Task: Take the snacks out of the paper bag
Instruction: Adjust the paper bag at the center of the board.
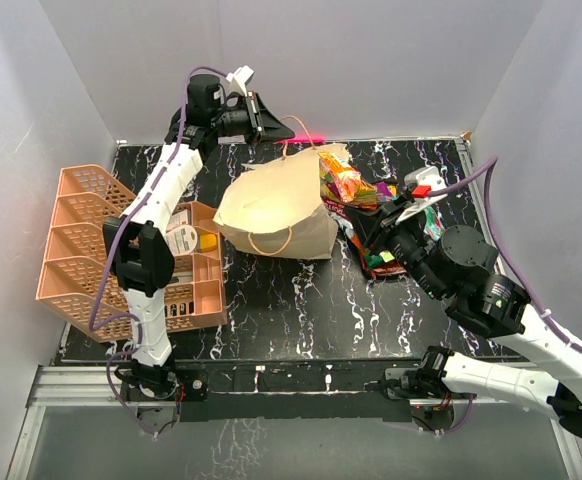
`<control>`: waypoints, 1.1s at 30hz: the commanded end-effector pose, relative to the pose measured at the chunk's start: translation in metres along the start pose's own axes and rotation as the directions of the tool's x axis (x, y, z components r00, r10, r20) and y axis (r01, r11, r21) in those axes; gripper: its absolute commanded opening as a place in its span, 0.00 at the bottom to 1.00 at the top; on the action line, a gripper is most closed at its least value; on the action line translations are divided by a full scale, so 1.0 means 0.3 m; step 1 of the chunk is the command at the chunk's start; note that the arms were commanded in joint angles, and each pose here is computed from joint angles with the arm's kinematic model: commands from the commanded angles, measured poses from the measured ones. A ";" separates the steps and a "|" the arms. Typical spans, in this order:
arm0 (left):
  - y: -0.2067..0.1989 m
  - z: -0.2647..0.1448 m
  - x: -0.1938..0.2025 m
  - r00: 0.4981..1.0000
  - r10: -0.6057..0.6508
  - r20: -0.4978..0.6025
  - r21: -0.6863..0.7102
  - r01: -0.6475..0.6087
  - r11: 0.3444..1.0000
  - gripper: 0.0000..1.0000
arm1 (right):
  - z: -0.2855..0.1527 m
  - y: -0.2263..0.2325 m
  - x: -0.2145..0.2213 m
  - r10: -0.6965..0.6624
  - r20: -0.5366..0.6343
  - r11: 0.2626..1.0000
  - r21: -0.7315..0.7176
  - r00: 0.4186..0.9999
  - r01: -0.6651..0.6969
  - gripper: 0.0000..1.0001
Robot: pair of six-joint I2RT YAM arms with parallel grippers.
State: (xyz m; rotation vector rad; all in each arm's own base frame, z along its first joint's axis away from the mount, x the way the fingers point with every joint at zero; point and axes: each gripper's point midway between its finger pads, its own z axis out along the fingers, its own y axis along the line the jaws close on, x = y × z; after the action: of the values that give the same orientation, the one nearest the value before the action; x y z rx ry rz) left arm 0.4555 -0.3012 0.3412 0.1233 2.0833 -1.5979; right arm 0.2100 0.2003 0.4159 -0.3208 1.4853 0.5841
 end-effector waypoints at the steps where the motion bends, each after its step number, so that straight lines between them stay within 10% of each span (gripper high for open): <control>1: 0.102 -0.024 -0.032 0.998 -0.058 0.024 -0.069 0.060 0.996 0.00 | -0.034 -0.011 -0.161 0.072 0.130 0.997 0.006 0.989 -0.073 0.07; 11: 0.202 -0.139 -0.237 0.987 -0.023 0.162 -0.156 0.049 0.987 0.05 | -0.055 -0.064 -0.168 0.060 0.115 0.994 0.086 0.992 -0.070 0.07; 23: 0.031 -0.329 -0.351 0.933 0.204 0.297 -0.242 -0.133 0.961 0.95 | -0.119 -0.313 -0.162 -0.079 0.027 0.857 0.512 0.996 0.054 0.07; 33: -0.098 -0.541 -0.296 0.851 0.358 0.385 -0.455 -0.162 0.875 0.98 | -0.181 -0.449 -0.165 -0.266 -0.187 0.598 0.738 0.946 0.314 0.07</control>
State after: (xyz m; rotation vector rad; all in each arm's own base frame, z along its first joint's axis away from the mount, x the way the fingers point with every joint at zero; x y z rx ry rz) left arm 0.5074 -0.1643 0.3928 -0.1071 1.9533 -1.0613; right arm 0.2455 0.0828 0.4168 -0.0083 1.5976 -0.2192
